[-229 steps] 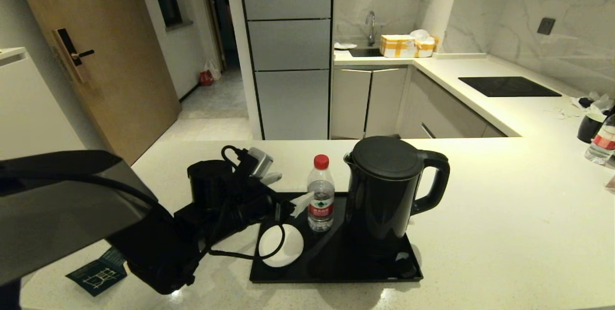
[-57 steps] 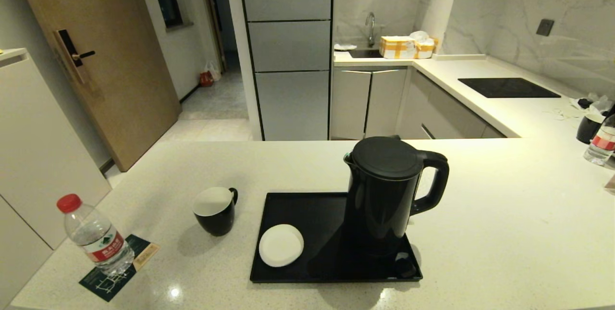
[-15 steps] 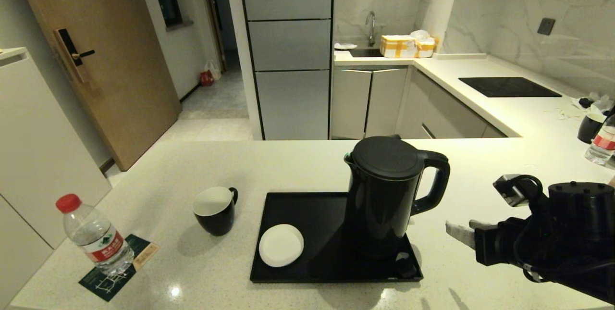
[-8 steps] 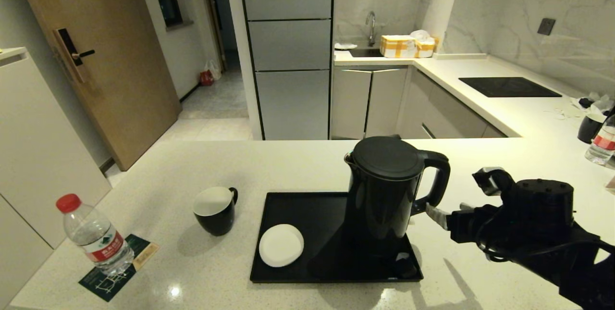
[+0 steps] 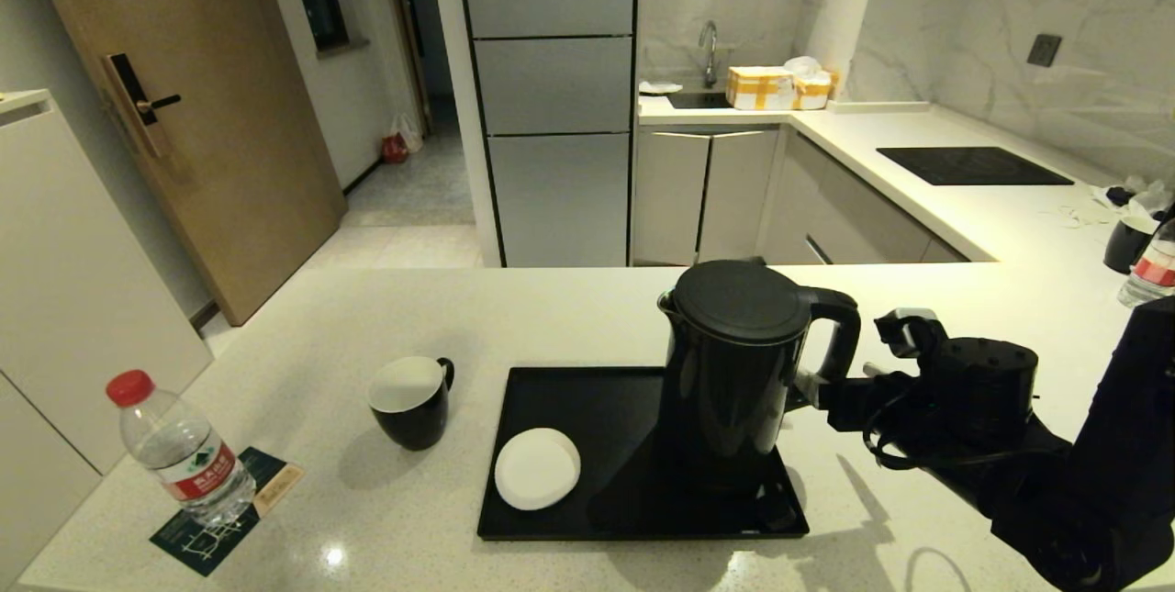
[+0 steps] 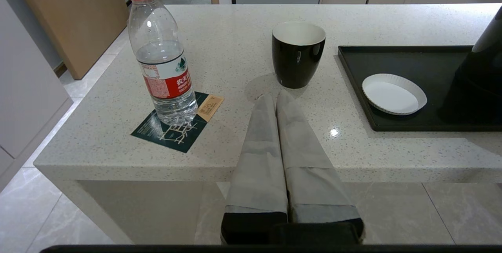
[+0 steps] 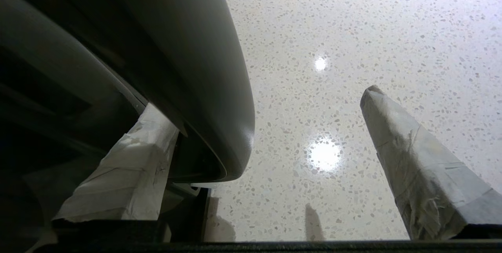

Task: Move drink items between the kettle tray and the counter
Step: Pick up the kettle

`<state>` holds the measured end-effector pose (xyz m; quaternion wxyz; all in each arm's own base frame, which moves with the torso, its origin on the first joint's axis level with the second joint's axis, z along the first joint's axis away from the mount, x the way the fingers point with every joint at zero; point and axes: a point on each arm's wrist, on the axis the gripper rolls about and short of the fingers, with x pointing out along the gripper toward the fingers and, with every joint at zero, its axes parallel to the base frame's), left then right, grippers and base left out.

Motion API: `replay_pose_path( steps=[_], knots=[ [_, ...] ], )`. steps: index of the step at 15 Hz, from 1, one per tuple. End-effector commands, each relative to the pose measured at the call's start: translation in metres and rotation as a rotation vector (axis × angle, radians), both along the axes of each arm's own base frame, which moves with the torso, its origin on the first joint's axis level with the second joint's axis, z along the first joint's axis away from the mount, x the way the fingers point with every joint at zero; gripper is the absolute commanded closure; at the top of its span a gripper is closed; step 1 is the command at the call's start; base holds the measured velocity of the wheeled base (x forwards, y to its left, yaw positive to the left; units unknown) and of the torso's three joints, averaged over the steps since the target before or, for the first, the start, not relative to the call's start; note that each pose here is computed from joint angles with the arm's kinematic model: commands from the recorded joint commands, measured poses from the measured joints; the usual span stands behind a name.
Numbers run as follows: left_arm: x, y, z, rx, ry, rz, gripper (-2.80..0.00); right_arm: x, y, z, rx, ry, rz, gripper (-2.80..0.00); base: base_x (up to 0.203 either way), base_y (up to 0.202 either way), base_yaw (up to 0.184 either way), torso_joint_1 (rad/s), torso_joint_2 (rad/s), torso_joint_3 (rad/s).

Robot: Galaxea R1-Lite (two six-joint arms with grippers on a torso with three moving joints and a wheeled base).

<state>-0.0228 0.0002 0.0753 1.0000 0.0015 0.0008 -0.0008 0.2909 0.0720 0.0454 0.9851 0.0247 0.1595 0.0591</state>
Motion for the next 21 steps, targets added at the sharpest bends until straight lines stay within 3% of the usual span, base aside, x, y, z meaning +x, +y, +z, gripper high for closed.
replay_pose_path(
  steps=[1, 8, 9, 21],
  knots=[
    [-0.0001, 0.0, 0.0, 0.0, -0.002, 0.0, 0.0, 0.0018, 0.0006, 0.0025, 0.005, -0.018, 0.0, -2.8, 0.0, 0.0, 0.0, 0.0, 0.0, 0.0],
    [-0.0001, 0.0, 0.0, 0.0, -0.002, 0.0, 0.0, 0.0054, 0.001, 0.0076, 0.001, -0.049, -0.021, -2.8, 0.0, 0.0, 0.0, 0.0, 0.0, 0.0],
    [-0.0001, 0.0, 0.0, 0.0, -0.002, 0.0, 0.0, 0.0065, 0.0012, 0.0073, -0.002, -0.05, -0.025, 0.0, 0.0, 0.0, 0.0, 0.0, 0.0, 0.0],
    [-0.0001, 0.0, 0.0, 0.0, -0.002, 0.0, 0.0, 0.0073, 0.0021, 0.0039, -0.009, -0.032, -0.027, 0.0, 0.0, 0.0, 0.0, 0.0, 0.0, 0.0]
  ],
)
